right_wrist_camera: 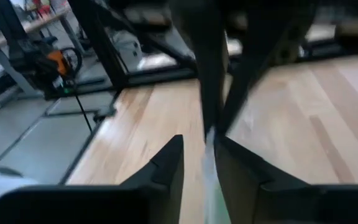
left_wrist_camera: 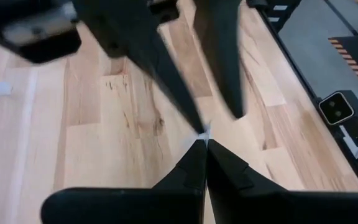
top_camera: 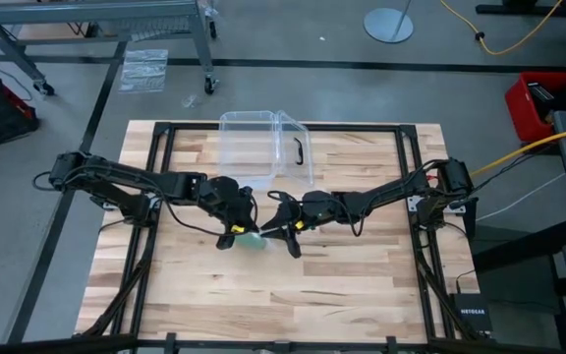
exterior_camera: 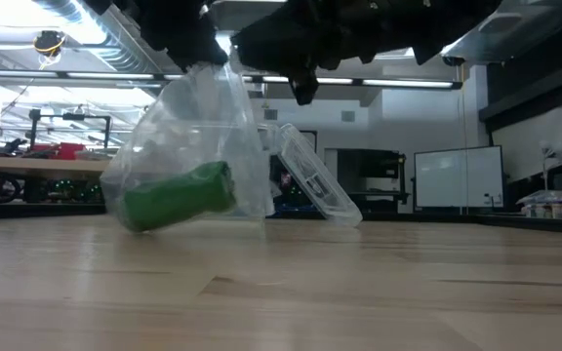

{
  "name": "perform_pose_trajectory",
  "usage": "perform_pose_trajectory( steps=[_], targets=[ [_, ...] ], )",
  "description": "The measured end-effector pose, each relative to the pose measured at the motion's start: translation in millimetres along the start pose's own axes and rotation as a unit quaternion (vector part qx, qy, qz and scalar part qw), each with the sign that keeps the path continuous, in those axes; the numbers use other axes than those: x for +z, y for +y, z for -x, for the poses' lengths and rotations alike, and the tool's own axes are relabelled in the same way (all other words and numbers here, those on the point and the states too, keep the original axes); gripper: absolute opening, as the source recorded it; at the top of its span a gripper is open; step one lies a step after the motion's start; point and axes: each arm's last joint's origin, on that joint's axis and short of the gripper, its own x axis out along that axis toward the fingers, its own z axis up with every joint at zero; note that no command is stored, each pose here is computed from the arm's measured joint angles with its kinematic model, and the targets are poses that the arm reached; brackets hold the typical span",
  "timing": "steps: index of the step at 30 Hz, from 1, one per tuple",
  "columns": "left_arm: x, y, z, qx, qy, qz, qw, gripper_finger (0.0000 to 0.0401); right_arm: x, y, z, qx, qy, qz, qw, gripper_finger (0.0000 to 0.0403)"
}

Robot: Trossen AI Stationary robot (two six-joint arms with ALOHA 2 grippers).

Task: Roll bandage
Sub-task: Close the transparent zip bag

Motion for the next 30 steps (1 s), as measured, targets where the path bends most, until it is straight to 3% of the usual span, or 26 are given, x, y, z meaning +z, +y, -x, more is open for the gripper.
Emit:
perform_pose_trajectory(
  steps=[9, 22, 30],
  targets=[
    [-0.3, 0.9, 0.2, 0.001, 0.002, 0.003, 1.000, 0.0000, 2.7, 0.6, 0.1, 0.003, -0.013, 0.001, 1.000, 0.0094],
    [0.0, 0.5, 0.0, -0.005, -0.001, 0.017, 1.000, 0.0000, 0.9, 0.2, 0.0, 0.001, -0.004, 0.000, 1.000, 0.0005],
    [0.5, 0.6, 0.0, -0.005, -0.004, 0.024, 1.000, 0.0000, 1.0, 0.2, 0.0, 0.000, -0.004, 0.000, 1.000, 0.0035]
  ],
)
